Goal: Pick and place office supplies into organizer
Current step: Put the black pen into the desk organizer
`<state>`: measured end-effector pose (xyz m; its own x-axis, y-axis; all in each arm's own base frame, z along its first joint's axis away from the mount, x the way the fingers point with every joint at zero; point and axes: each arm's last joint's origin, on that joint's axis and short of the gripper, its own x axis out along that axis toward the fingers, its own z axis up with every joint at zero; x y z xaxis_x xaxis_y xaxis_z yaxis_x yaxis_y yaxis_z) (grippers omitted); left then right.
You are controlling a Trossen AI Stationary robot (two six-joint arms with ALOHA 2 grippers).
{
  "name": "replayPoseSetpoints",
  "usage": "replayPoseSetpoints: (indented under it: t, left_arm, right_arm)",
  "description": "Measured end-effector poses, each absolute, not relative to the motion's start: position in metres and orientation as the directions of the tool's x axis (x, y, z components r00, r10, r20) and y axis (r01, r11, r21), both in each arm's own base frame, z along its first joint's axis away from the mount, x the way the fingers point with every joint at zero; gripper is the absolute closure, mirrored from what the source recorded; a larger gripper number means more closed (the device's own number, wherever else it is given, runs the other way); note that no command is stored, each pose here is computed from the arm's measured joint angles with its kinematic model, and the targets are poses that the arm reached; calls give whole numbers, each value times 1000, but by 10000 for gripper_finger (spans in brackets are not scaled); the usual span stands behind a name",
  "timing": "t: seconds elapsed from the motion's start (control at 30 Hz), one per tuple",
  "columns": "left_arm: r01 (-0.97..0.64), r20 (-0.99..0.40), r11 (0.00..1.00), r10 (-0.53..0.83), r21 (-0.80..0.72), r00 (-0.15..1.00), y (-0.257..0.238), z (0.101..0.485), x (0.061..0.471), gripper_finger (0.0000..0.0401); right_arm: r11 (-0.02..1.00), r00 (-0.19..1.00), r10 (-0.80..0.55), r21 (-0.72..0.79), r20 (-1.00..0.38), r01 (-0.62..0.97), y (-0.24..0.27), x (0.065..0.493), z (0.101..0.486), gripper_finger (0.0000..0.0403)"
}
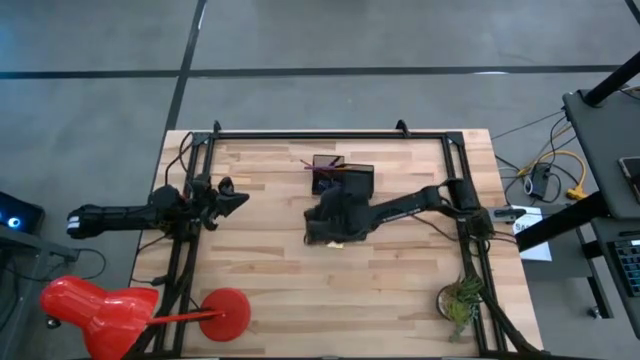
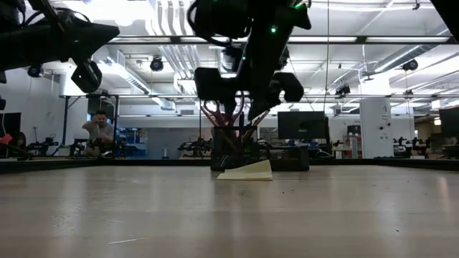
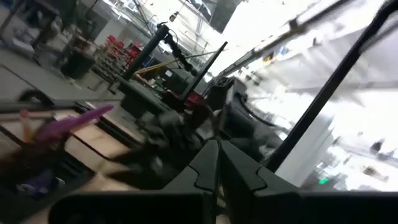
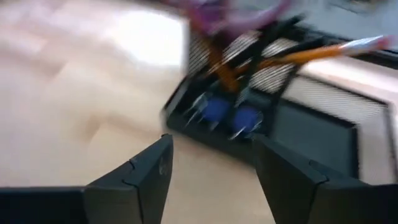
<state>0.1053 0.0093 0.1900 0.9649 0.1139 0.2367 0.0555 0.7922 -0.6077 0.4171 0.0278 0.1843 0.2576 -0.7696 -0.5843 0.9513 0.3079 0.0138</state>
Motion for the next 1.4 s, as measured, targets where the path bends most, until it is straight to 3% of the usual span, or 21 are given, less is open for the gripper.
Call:
replayPoseSetpoints:
  t: [0.17,0.33,0.4,0.5,0.63,0.9,1.1,1.23,1.4]
  left_arm:
    - [-33,222,941,114,-337,968,9,189,107,401]
    - [-133,207,990,142,-54,968,10,187,108,401]
    - [-142,205,990,144,-24,968,10,187,108,401]
    - [-85,217,959,147,-272,965,10,189,107,401]
    - [-27,227,806,199,-591,953,12,193,107,401]
    - [23,194,521,276,-853,941,14,190,108,401]
    - [39,174,445,266,-895,948,14,189,111,401]
    - [63,176,388,264,-919,948,14,189,110,401]
    - [75,189,388,264,-918,946,14,190,110,401]
  right_arm:
    - [415,284,-757,-97,-589,905,35,427,164,193]
    - [392,256,-773,-121,-580,912,28,426,152,193]
    - [368,239,-789,-124,-566,922,20,425,150,193]
    - [342,217,-747,-85,-628,936,1,427,154,193]
    - [286,278,-593,126,-756,950,-17,429,201,193]
    - [235,343,-482,258,-806,937,-43,409,294,193]
    - [162,310,-388,268,-868,950,-62,423,270,193]
    - [181,277,-345,226,-897,957,-61,432,249,193]
    - [153,190,-359,143,-914,978,-67,431,226,193]
